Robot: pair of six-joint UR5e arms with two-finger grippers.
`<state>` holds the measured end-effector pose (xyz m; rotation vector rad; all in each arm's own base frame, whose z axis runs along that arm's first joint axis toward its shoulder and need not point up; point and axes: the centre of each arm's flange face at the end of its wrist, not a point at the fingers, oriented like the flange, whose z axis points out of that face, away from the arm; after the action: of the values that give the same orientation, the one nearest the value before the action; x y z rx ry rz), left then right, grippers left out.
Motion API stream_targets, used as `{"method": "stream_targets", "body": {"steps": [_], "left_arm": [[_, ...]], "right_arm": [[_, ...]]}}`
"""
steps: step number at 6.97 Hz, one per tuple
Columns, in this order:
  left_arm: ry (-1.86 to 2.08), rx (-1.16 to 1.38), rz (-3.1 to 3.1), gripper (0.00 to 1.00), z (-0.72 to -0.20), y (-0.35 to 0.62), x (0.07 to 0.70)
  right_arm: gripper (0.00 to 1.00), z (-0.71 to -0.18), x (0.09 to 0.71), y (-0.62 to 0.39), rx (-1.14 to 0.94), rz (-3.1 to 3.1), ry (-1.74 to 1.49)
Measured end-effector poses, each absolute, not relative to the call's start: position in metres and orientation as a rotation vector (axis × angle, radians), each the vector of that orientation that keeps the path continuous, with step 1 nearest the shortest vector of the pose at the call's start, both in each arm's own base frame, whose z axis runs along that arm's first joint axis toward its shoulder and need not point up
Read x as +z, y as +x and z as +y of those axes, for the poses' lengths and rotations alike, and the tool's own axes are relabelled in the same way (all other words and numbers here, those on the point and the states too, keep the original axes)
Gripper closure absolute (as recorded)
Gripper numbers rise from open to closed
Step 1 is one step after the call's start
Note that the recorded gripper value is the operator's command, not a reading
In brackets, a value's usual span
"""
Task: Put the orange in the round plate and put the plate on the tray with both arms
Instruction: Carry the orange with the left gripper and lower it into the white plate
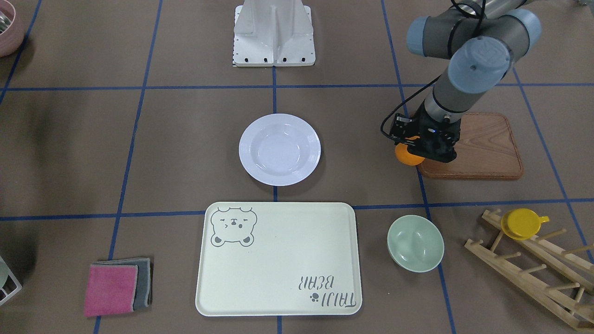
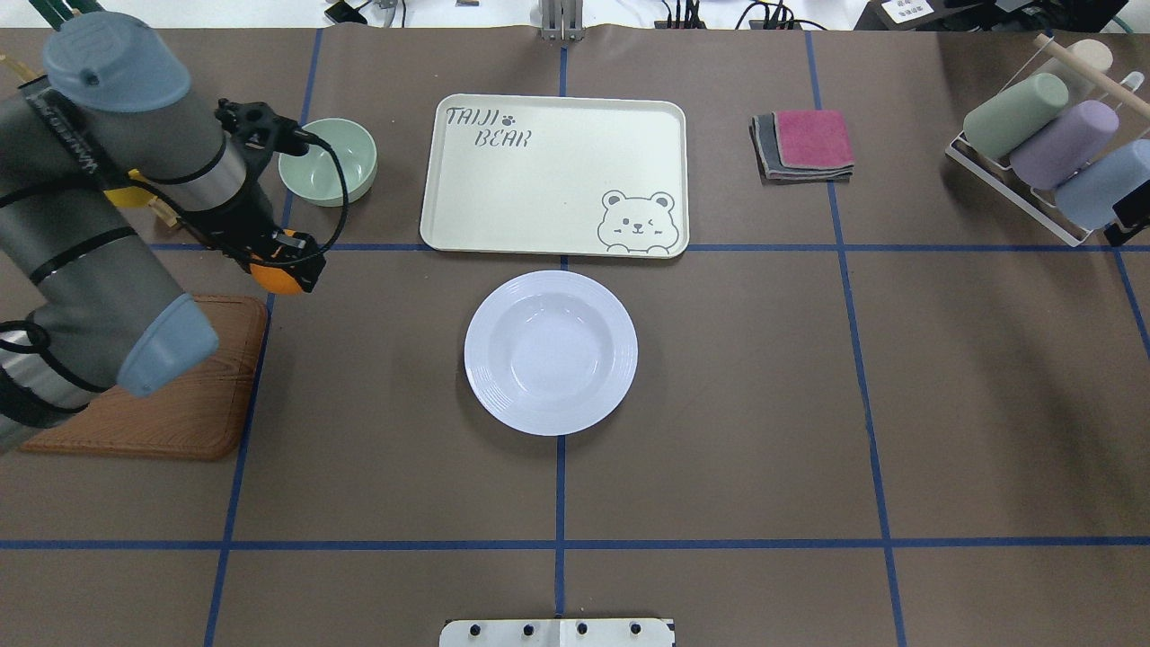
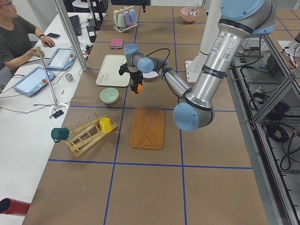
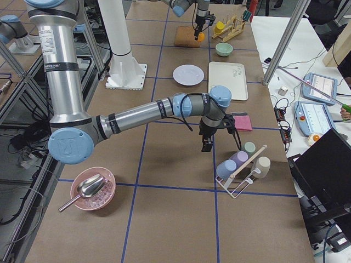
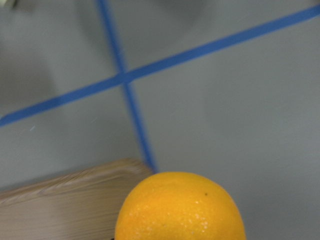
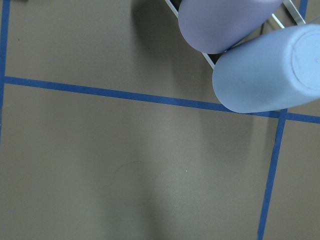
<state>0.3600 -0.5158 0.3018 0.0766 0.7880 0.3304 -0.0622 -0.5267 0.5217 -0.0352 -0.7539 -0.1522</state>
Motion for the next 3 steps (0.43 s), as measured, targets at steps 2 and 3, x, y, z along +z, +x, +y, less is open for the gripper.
{"method": "stream_targets", "body": {"steps": [2, 3], "left_arm": [[0.064, 0.314, 0.829, 0.91, -0.506, 0.409, 0.245], [0.05, 0.308, 0.842, 0.91, -0.499, 0.435, 0.226]], "right_arm": [[0.0, -0.53, 0.515, -0.067, -0.159, -0.77, -0.037], [0.0, -0.532, 0.511, -0.069, -0.16, -0.776, -0.041]]}}
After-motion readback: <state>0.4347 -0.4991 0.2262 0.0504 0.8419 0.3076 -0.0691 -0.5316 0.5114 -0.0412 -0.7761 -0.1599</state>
